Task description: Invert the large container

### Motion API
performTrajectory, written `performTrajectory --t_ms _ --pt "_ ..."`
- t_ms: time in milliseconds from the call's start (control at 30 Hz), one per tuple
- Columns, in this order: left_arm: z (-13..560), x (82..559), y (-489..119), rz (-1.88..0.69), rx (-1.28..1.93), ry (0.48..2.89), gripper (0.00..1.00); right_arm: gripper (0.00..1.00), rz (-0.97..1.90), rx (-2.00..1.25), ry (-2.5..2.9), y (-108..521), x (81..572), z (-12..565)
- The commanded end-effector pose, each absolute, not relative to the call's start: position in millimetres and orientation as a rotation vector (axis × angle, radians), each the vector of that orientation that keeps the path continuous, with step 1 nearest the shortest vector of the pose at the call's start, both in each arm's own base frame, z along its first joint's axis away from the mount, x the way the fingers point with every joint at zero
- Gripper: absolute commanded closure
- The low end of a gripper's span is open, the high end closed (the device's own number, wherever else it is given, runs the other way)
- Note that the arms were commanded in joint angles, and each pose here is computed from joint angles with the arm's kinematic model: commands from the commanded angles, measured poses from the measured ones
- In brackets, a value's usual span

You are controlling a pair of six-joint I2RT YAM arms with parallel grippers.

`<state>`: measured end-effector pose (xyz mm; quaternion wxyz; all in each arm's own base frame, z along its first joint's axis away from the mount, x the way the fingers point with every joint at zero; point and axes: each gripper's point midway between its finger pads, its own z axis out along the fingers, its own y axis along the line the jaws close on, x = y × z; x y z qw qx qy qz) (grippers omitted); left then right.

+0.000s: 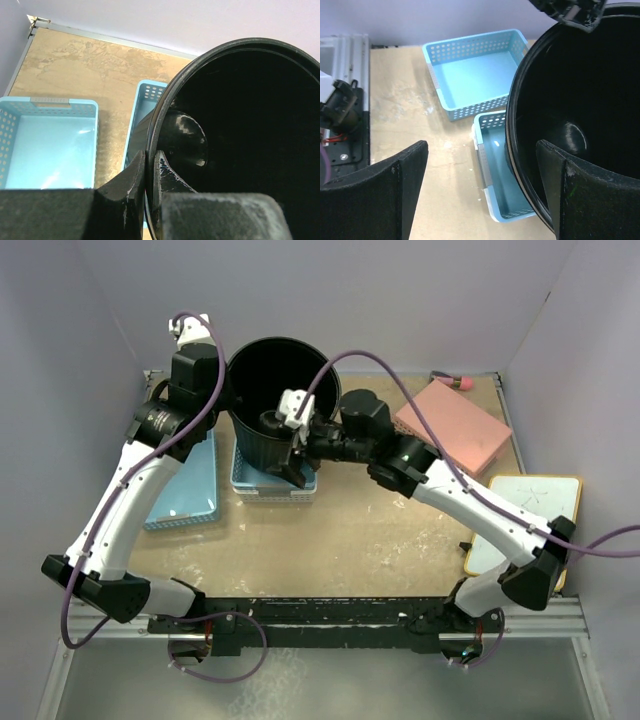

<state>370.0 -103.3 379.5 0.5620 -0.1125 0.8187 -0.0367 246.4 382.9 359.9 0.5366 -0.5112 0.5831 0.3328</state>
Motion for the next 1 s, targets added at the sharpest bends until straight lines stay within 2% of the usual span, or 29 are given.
performTrajectory --t_ms 0,133,333,433,600,700,833,867,967 --pt "417 376 -107 -0.170 -0.295 1.803 1.00 0.09 0.559 -1.225 1.378 389 270 360" --pt "418 375 -107 -0.174 -0.285 1.805 1.00 0.12 0.431 -1.242 1.415 395 284 345" --pt "419 373 -107 -0.177 -0.280 1.803 1.00 0.24 0.330 -1.294 1.441 405 289 332" --pt "418 373 -108 -0.176 -0.278 1.805 1.00 0.42 0.332 -1.292 1.438 407 289 332" --pt "415 374 -108 -0.174 -0.273 1.810 1.00 0.84 0.337 -1.272 1.433 406 289 336" --pt "415 374 -108 -0.171 -0.270 1.808 1.00 0.99 0.340 -1.263 1.427 403 287 339" --pt "416 374 -109 -0.179 -0.258 1.806 1.00 1.00 0.347 -1.217 1.427 399 286 346" --pt "417 373 -111 -0.187 -0.249 1.805 0.92 1.00 0.365 -1.194 1.437 399 286 347" --pt "425 370 -113 -0.217 -0.241 1.781 0.57 1.00 0.396 -1.135 1.422 395 284 360"
